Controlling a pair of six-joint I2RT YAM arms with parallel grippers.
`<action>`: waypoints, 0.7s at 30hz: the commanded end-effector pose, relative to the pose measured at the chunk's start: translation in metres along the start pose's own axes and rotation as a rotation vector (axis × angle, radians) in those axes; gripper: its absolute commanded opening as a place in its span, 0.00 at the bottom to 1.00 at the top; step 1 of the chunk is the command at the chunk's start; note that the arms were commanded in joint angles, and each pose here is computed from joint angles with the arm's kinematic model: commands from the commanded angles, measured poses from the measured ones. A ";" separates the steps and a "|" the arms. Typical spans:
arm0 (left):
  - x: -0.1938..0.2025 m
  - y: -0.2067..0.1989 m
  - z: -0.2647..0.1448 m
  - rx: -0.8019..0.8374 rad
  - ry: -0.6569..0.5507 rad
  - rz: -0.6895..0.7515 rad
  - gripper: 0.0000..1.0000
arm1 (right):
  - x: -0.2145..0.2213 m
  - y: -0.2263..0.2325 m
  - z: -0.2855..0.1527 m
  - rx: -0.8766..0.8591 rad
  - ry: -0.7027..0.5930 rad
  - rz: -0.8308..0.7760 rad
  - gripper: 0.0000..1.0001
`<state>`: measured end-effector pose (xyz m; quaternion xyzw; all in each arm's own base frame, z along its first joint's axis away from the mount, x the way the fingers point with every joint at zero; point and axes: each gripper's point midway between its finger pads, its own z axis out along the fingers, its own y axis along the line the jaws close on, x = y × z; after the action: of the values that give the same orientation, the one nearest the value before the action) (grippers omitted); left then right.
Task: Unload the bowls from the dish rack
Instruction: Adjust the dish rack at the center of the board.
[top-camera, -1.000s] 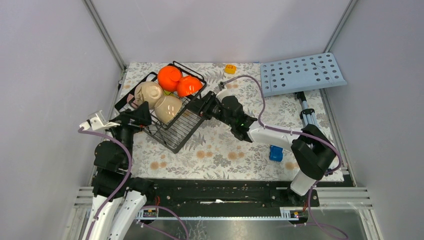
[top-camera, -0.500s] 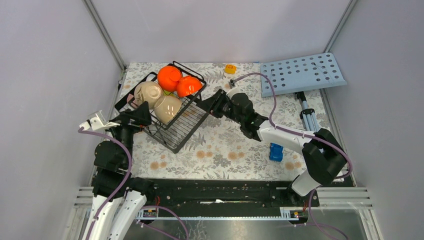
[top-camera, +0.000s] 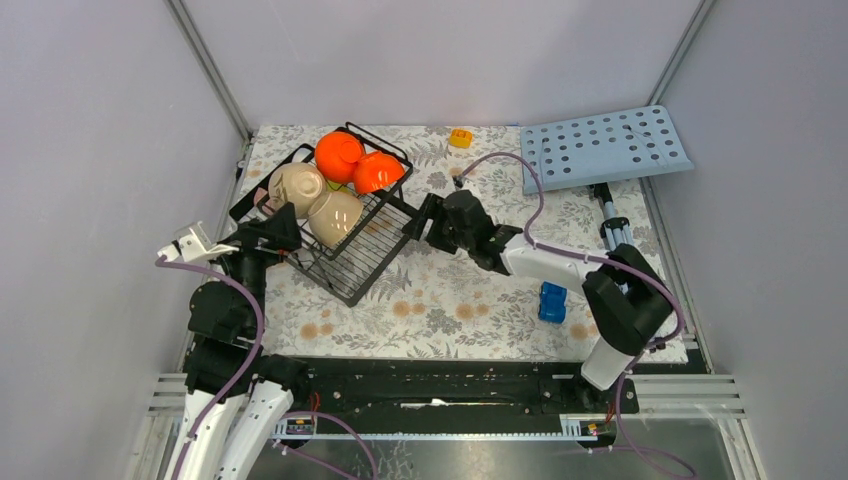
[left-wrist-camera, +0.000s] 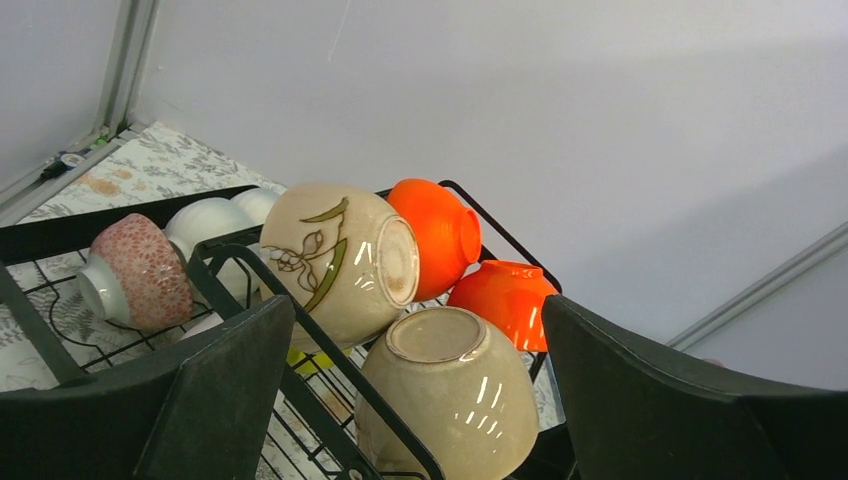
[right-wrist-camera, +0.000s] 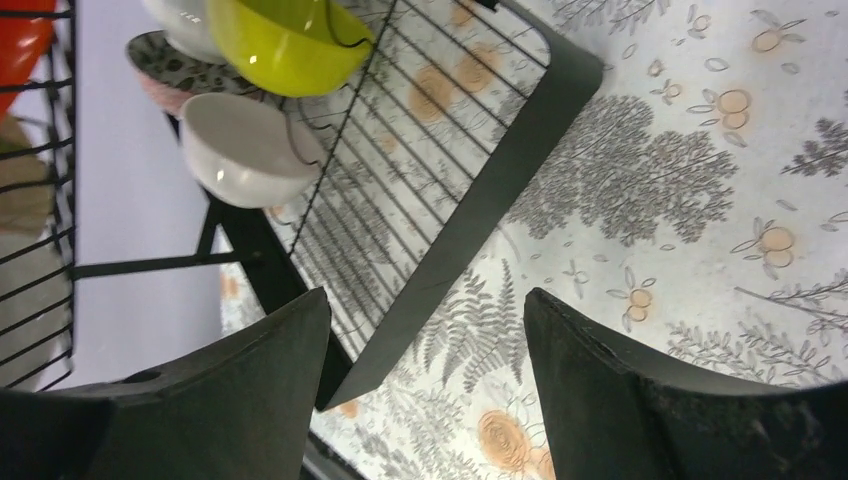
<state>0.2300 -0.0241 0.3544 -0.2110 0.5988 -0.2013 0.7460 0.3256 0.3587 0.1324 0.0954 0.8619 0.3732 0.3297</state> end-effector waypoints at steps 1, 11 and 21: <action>-0.008 0.007 -0.001 -0.042 -0.035 -0.010 0.99 | -0.016 0.002 0.014 0.069 -0.038 -0.049 0.79; -0.009 0.011 -0.002 -0.060 -0.042 -0.012 0.99 | 0.000 -0.021 0.069 0.184 0.033 -0.038 0.76; -0.016 0.015 -0.006 -0.079 -0.068 -0.022 0.99 | 0.014 -0.066 0.085 0.301 0.087 -0.086 0.60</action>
<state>0.2266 -0.0125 0.3470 -0.2366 0.6007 -0.1808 0.7419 0.3669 0.3824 0.0485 0.0943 0.9155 0.2663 0.2864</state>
